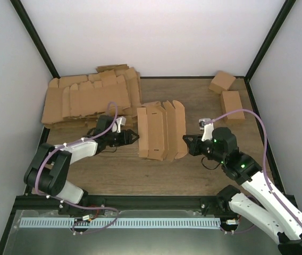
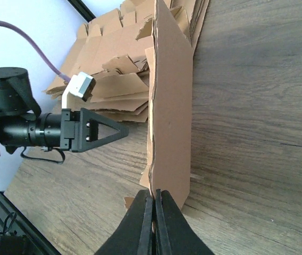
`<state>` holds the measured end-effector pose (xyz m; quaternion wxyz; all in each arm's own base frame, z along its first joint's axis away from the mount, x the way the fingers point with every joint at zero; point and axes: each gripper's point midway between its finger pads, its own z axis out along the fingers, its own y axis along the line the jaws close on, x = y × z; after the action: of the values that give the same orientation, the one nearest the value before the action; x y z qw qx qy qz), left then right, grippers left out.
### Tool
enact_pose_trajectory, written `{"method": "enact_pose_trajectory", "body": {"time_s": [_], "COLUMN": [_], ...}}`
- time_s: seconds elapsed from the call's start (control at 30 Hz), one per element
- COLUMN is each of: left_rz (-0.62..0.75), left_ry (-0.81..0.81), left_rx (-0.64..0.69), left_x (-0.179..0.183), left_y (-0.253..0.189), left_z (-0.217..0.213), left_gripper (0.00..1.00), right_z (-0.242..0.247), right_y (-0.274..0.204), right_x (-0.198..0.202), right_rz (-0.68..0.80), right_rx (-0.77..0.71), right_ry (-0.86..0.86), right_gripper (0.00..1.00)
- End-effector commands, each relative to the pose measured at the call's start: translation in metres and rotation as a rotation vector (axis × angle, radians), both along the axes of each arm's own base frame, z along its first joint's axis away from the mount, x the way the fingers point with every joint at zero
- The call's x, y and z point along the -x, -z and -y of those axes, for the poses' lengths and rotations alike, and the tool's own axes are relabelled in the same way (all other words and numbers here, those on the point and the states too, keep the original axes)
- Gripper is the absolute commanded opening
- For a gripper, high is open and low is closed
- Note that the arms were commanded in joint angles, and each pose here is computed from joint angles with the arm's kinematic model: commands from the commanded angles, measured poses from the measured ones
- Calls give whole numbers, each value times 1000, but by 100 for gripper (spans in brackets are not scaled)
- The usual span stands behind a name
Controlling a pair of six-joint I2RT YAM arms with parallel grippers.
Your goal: Fold the paper box
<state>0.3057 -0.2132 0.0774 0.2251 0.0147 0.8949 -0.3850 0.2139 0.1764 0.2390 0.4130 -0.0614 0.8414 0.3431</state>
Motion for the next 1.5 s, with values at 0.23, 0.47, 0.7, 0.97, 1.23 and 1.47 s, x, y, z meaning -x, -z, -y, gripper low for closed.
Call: {"method": "enact_pose_trajectory", "body": {"time_s": [0.23,0.47,0.7,0.97,1.23,1.47], "left_rz": [86,88,112,106,111,12], "left_ry": [80,101,134,154,163,135], "left_rx": [63,125,180,193,28,-219], "left_x": [-21,-22,-24,-26,-25,-5], "left_y": [12,14,6,7,-5,-35], "left_z": [28,37,47,56,42,5], "left_gripper": [70,58,40,20,4,4], "right_z": [0,0,3,4,4,7], "right_y": [-7,2,13,25,42,53], "right_x": [3,3,2,3,2,-1], "right_rz": [25,-6,-46,-73,-134,-169], "right_rx": [8,13,29,36,66,54], "right_ry": [-23,-13,6,15,29,69], "right_gripper": [1,1,1,1,1,30]}}
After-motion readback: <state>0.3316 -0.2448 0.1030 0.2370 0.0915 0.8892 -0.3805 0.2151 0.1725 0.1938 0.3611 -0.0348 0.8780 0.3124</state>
